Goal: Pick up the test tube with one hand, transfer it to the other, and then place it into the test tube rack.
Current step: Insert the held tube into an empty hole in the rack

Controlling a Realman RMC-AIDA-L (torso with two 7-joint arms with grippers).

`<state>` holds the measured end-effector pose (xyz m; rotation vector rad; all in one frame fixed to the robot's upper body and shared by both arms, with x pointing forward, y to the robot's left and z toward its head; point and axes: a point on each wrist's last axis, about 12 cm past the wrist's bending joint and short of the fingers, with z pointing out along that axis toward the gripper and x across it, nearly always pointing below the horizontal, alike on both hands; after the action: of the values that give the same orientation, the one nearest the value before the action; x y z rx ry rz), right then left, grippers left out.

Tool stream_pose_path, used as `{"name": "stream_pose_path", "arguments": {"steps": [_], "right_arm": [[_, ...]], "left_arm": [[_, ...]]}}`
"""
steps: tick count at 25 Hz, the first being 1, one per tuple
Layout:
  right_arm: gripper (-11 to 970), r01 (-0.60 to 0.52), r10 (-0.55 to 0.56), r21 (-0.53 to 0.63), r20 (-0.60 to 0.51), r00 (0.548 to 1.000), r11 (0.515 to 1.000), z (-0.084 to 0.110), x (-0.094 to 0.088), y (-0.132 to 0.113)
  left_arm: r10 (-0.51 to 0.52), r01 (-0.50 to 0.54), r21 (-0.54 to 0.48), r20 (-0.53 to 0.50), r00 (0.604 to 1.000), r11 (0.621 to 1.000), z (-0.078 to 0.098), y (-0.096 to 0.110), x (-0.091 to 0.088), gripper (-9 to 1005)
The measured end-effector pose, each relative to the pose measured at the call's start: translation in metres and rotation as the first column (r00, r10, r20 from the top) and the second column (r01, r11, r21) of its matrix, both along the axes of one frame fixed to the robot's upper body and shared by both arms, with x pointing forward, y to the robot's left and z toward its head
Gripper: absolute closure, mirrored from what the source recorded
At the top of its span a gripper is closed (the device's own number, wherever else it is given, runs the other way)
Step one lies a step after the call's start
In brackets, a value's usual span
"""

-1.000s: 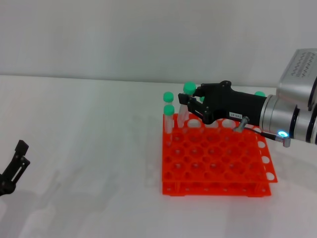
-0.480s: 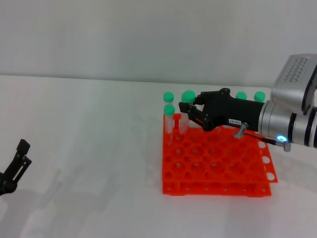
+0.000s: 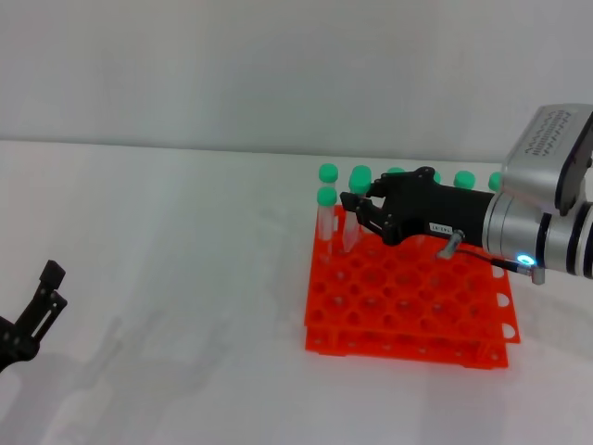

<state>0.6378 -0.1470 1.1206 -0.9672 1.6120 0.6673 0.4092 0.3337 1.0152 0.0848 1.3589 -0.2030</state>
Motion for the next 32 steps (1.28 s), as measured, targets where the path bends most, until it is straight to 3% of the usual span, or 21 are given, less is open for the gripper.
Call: {"name": "stream_pose_path", "arguments": {"steps": [20,32], "right_arm": [[753,0.033,-0.034,0.040,0.016,0.999,0.999,0.0072,0.0032,-0.0063],[753,0.049,-0.049,0.008,0.004,0.999,0.999,0.0000,0.0025,-0.0084]], "left_arm": [[0.000,0.000,-0.003,0.000,1.000,1.000,0.0000,0.0001,0.0000,103],[-0.001,0.001,-0.004,0.001,1.000,1.000,0.0003,-0.0001,0.0007,103]]}}
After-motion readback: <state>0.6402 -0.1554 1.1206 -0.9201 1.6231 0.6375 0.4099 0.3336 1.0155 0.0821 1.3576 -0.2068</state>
